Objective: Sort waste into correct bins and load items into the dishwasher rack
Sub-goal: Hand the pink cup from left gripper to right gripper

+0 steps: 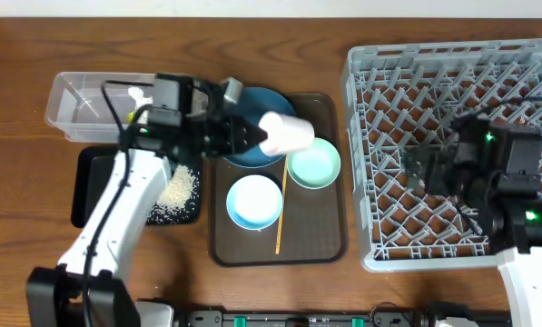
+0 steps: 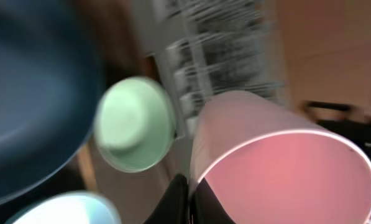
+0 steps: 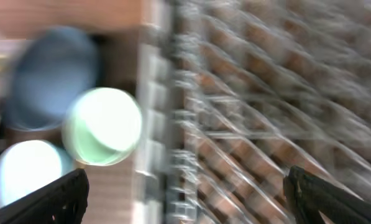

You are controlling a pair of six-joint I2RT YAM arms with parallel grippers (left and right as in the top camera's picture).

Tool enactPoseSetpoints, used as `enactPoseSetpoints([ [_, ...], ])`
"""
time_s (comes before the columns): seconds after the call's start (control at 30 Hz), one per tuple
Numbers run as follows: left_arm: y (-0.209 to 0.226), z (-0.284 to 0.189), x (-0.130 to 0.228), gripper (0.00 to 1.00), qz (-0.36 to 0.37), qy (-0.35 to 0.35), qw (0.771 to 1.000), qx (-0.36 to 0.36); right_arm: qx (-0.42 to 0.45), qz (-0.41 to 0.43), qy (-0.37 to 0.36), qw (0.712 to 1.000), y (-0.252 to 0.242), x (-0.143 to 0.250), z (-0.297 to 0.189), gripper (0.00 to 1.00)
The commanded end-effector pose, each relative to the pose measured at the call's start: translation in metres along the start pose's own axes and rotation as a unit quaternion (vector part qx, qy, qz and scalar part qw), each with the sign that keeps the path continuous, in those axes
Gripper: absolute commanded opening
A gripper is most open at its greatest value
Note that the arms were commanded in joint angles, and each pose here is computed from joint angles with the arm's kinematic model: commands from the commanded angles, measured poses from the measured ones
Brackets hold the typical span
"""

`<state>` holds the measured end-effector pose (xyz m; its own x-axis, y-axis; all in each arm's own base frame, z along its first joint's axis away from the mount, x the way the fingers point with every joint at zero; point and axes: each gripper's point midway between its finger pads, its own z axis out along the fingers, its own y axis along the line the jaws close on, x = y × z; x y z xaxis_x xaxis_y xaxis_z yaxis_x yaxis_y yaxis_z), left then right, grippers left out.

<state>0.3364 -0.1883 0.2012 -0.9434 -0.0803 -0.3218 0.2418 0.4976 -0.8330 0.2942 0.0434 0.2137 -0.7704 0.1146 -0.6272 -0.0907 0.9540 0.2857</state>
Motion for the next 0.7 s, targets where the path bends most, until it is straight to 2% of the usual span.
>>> enactPoseSetpoints([
  [0.0, -0.037, -0.008, 0.01, 0.06, -0.028, 0.059, 0.984, 0.164, -0.248, -0.079, 0.01, 0.965, 0.081, 0.0, -0.005, 0.99],
  [0.13, -0.038, -0.003, 0.015, 0.06, -0.048, 0.087, 0.973, 0.207, -0.44, -0.132, -0.004, 0.888, 0.126, 0.001, -0.024, 0.99],
  [0.23, -0.036, 0.005, 0.02, 0.06, -0.055, 0.1, 0.971, 0.209, -0.516, -0.144, -0.018, 0.844, 0.137, 0.0, -0.03, 0.99],
  [0.43, -0.044, 0.017, 0.029, 0.06, -0.046, 0.117, 0.971, 0.205, -0.548, -0.123, 0.002, 0.828, 0.138, 0.002, -0.011, 0.99],
  [0.67, -0.048, 0.029, 0.037, 0.06, -0.051, 0.134, 0.97, 0.195, -0.571, -0.143, 0.014, 0.808, 0.154, 0.01, 0.0, 0.99],
])
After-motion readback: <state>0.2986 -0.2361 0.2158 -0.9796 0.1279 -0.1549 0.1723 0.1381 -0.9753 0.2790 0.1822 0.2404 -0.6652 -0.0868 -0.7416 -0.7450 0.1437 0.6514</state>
